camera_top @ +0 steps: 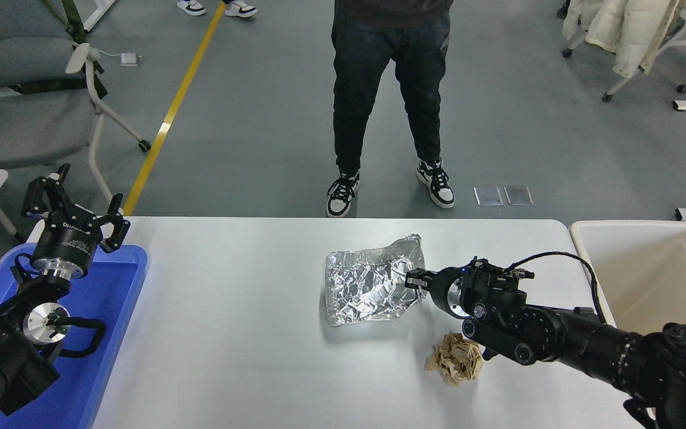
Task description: Clean the table surface
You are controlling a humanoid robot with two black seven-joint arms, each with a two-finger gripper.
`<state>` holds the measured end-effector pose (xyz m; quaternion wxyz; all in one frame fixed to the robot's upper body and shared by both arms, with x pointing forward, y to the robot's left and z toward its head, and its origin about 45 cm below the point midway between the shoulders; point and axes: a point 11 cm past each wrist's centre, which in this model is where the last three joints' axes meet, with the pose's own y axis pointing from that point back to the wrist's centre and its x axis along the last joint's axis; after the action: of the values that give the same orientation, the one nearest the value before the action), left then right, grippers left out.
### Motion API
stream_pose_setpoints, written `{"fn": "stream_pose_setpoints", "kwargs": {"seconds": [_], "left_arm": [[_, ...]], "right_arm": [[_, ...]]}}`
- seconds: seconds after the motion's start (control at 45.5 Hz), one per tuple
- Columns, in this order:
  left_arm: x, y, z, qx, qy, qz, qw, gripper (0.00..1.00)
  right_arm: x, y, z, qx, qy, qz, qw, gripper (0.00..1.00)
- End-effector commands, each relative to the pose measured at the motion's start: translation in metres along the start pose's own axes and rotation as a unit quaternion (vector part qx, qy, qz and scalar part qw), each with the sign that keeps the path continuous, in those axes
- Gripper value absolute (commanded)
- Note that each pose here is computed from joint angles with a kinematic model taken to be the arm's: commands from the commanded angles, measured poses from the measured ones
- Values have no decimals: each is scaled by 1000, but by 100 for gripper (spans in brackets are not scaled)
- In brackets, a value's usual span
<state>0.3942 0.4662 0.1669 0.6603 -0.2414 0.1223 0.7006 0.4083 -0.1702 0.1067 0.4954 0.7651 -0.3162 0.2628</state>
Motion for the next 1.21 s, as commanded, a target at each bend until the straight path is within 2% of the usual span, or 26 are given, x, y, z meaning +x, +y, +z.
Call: {"fn": "stream_pose_setpoints", "kwargs": {"seconds": [0.0, 0.154, 0.637, 0.835, 1.187], "left_arm": [[0, 0, 0, 0, 0, 0, 1000, 100], [0, 0, 0, 0, 0, 0, 1000, 100], [0, 0, 0, 0, 0, 0, 1000, 100], [0, 0, 0, 0, 0, 0, 1000, 100], [0, 0, 0, 0, 0, 0, 1000, 100]], "right_arm": [[30, 31, -7, 32, -17, 2, 999, 0], [60, 55, -6, 33, -64, -1, 997, 0], [162, 122, -30, 61, -49, 23, 997, 0], [180, 143, -35, 62, -33, 26, 997, 0], [177, 150, 4, 3, -21, 17, 1000, 0]]}}
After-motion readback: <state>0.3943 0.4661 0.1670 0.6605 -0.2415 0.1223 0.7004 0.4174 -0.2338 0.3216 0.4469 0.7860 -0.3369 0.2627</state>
